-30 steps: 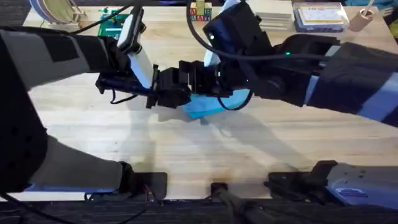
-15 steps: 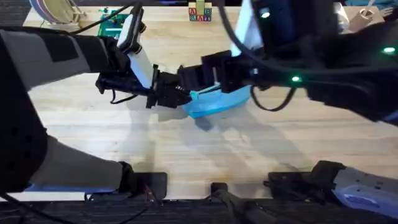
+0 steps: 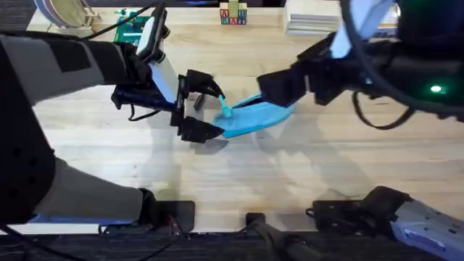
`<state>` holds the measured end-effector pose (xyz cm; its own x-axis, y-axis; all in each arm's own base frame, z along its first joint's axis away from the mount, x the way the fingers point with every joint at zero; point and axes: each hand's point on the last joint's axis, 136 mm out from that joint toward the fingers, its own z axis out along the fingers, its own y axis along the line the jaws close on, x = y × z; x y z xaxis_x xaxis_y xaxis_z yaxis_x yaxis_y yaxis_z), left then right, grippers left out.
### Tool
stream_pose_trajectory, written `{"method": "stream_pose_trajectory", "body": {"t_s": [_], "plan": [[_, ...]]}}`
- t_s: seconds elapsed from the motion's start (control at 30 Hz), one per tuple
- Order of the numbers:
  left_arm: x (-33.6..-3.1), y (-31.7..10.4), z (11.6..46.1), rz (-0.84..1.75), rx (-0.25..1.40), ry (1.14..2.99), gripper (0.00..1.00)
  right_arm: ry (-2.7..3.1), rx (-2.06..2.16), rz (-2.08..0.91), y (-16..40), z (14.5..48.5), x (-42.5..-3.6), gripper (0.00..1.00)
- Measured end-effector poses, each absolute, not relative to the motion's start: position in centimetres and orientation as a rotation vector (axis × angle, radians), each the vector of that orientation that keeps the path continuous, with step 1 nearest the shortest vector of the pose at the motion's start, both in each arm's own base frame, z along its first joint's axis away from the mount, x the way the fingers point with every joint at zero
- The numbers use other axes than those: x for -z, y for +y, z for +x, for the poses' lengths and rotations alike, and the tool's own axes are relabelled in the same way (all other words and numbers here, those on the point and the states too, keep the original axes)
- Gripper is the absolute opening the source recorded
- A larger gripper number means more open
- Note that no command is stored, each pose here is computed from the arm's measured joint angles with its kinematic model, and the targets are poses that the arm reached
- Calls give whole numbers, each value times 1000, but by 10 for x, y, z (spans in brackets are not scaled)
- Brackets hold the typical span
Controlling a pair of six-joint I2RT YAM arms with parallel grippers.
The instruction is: Unzip the bag, pick up the pens from the table one at a time and place them inside, then zip the bag closed.
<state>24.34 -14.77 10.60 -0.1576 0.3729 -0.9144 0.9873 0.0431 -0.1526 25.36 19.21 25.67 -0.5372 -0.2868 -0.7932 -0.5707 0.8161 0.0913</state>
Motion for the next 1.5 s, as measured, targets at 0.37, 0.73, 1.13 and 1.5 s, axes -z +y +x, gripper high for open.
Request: {"method": "stream_pose_trajectory", "body": {"t_s": [0.37, 0.73, 1.13, 1.5], "plan": [[-92, -134, 243, 1442, 1053, 1711, 995, 2145, -260, -730, 156, 256, -254, 573], [-127, -104, 255, 1471, 830, 1751, 995, 2170, -153, -885, 141, 249, -238, 32], [-189, -86, 237, 1489, 412, 1799, 995, 2102, 32, -1165, 118, 248, -227, 32], [-226, -86, 187, 1431, 246, 1788, 995, 2079, 159, -1444, 99, 268, -196, 32]]}}
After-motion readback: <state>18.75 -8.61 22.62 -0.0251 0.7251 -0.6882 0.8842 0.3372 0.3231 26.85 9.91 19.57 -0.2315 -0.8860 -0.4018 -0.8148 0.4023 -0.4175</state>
